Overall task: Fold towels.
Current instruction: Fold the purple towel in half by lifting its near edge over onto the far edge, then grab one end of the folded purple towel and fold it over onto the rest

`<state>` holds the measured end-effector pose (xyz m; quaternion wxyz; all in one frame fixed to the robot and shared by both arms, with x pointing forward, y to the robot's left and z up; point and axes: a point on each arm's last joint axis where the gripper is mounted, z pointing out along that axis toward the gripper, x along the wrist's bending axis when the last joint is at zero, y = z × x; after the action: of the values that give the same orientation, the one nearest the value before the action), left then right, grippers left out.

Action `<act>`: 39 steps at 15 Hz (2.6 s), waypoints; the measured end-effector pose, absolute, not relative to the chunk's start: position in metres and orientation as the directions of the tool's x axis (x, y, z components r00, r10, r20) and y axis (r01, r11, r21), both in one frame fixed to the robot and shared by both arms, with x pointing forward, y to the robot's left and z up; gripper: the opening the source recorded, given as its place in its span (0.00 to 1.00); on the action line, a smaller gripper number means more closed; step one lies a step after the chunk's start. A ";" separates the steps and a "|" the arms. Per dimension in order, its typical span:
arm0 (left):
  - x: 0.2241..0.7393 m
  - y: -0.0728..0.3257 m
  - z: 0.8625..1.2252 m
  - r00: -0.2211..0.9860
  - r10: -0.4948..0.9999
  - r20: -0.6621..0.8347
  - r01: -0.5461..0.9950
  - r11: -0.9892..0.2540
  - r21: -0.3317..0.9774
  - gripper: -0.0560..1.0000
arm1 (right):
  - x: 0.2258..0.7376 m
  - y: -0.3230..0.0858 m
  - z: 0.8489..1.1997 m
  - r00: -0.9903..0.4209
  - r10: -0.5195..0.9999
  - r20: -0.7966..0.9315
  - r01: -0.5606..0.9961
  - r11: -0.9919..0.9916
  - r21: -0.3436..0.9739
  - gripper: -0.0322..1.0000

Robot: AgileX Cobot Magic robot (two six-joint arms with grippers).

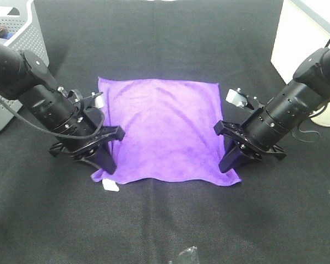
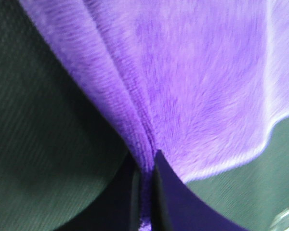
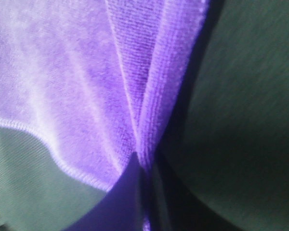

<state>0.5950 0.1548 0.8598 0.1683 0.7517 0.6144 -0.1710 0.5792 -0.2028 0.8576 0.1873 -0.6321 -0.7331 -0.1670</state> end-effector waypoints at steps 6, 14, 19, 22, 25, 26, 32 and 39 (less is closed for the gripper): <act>0.570 0.170 0.906 0.259 0.894 -0.367 0.965 -0.259 0.050 0.06 | 0.566 -0.200 0.925 -0.092 0.840 0.535 0.994 0.110 -0.002 0.03; 0.586 0.191 0.964 0.218 0.940 -0.263 0.968 -0.175 0.178 0.06 | 0.580 -0.195 0.973 -0.123 0.827 0.548 0.990 0.062 0.129 0.03; 0.653 0.190 0.962 0.244 0.947 -0.210 0.939 -0.176 0.297 0.06 | 0.652 -0.189 0.964 -0.171 0.856 0.487 0.970 0.059 0.236 0.03; 0.687 0.189 0.957 0.250 0.946 -0.205 0.922 -0.168 0.348 0.06 | 0.685 -0.187 0.960 -0.185 0.876 0.444 0.957 0.058 0.285 0.03; 0.715 0.184 0.936 0.259 0.945 -0.200 0.912 -0.170 0.374 0.06 | 0.706 -0.190 0.937 -0.180 0.906 0.383 0.957 0.072 0.280 0.03; 0.720 0.183 0.928 0.256 0.945 -0.205 0.913 -0.167 0.373 0.06 | 0.709 -0.191 0.927 -0.174 0.913 0.368 0.961 0.075 0.266 0.03; 0.730 0.180 0.897 0.237 0.947 -0.218 0.921 -0.148 0.360 0.06 | 0.722 -0.191 0.902 -0.153 0.925 0.347 0.959 0.054 0.279 0.03; 0.733 0.179 0.886 0.221 0.948 -0.228 0.918 -0.124 0.377 0.11 | 0.724 -0.193 0.878 -0.147 0.935 0.324 0.965 0.063 0.255 0.03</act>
<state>0.7332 0.1791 0.8864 0.2238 0.7487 0.6230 0.0338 0.7237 -0.1927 0.8783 0.0364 -0.6522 -0.7281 -0.2077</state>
